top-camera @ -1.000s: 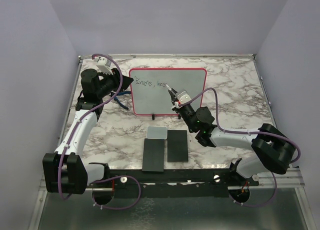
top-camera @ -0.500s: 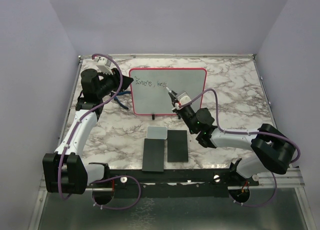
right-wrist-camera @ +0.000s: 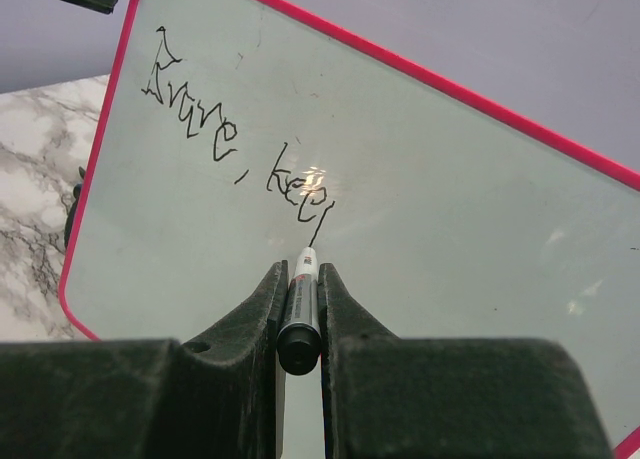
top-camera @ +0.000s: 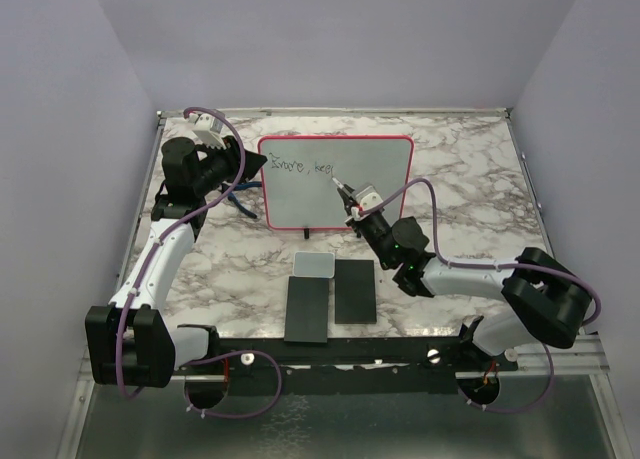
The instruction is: Write a sentence on the whiteboard
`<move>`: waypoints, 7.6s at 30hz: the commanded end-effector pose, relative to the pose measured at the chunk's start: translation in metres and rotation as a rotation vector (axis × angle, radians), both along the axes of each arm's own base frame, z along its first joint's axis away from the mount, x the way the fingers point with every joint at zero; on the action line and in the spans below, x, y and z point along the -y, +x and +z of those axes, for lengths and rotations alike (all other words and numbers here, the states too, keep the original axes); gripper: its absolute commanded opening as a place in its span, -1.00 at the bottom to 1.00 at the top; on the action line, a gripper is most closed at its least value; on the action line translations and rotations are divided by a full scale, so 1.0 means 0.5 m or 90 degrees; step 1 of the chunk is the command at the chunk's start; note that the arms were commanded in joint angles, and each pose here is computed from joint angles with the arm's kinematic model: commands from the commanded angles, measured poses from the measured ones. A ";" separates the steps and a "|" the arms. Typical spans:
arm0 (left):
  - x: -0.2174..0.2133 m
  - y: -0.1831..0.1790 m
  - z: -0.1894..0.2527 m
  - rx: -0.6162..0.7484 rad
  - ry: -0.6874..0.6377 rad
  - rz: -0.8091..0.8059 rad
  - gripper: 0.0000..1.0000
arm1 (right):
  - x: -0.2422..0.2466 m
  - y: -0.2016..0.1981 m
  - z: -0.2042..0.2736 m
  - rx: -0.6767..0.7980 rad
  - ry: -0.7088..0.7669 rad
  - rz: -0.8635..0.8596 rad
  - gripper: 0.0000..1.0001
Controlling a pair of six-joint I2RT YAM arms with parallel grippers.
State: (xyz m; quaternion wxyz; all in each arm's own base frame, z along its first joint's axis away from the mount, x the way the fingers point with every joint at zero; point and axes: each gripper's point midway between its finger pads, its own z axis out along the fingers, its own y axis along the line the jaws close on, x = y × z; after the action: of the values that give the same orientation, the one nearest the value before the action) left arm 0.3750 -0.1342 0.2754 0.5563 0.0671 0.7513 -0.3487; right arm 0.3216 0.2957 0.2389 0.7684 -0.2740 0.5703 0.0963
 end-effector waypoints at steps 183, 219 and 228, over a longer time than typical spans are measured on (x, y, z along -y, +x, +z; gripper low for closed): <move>0.005 -0.014 0.003 0.007 0.010 -0.002 -0.46 | 0.080 0.015 0.046 0.021 0.024 -0.091 -0.99; 0.005 -0.014 0.004 0.008 0.010 -0.003 -0.46 | 0.072 0.009 0.014 -0.002 0.002 -0.071 -0.99; 0.006 -0.014 0.006 0.009 0.009 -0.003 -0.46 | 0.079 0.010 0.016 0.002 0.000 -0.081 -0.99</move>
State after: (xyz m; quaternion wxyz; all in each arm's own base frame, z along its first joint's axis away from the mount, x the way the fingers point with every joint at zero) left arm 0.3726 -0.1385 0.2769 0.5559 0.0721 0.7498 -0.3516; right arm 0.3265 0.2655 0.2504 0.7761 -0.2450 0.5782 0.0569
